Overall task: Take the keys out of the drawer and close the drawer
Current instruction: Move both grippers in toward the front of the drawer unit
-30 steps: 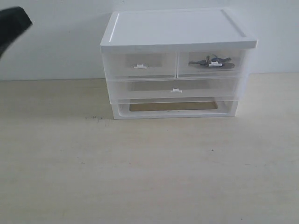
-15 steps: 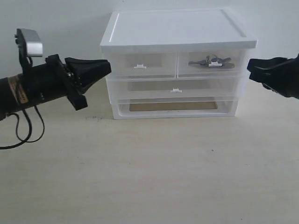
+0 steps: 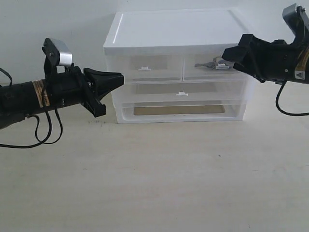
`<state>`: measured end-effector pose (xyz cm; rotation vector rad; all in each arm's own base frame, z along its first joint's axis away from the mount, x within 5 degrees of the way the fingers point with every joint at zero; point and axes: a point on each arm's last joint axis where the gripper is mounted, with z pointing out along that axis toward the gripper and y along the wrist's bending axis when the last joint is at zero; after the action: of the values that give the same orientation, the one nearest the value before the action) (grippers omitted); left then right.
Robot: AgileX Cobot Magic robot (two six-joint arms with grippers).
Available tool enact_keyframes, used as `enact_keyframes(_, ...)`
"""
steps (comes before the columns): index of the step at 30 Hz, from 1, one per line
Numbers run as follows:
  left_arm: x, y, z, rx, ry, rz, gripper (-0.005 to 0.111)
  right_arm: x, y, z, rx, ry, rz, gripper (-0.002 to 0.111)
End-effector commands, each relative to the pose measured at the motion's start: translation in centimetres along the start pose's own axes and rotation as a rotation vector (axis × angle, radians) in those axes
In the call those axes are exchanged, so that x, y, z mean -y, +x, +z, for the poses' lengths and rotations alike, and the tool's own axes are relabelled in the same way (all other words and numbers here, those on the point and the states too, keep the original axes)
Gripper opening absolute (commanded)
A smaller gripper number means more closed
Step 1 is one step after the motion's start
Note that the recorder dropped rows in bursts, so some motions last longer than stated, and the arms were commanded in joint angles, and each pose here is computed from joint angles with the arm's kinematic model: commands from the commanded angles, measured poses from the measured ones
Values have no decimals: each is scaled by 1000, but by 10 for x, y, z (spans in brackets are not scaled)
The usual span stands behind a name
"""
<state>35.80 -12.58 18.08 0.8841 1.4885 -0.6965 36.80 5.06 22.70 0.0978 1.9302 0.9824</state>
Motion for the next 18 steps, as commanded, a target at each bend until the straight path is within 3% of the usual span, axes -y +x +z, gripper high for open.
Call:
enact_keyframes(1, -6, -7, 4, 29, -26, 21, 4, 6, 5, 5, -47, 3, 21, 46)
enact_keyframes(6, -24, -16, 10, 33, -122, 22, 4, 14, 8, 10, -40, 22, 60, 46)
enact_keyframes(18, -39, 4, 27, 18, -121, 14, 4, 12, 5, 10, -18, 7, 65, 46)
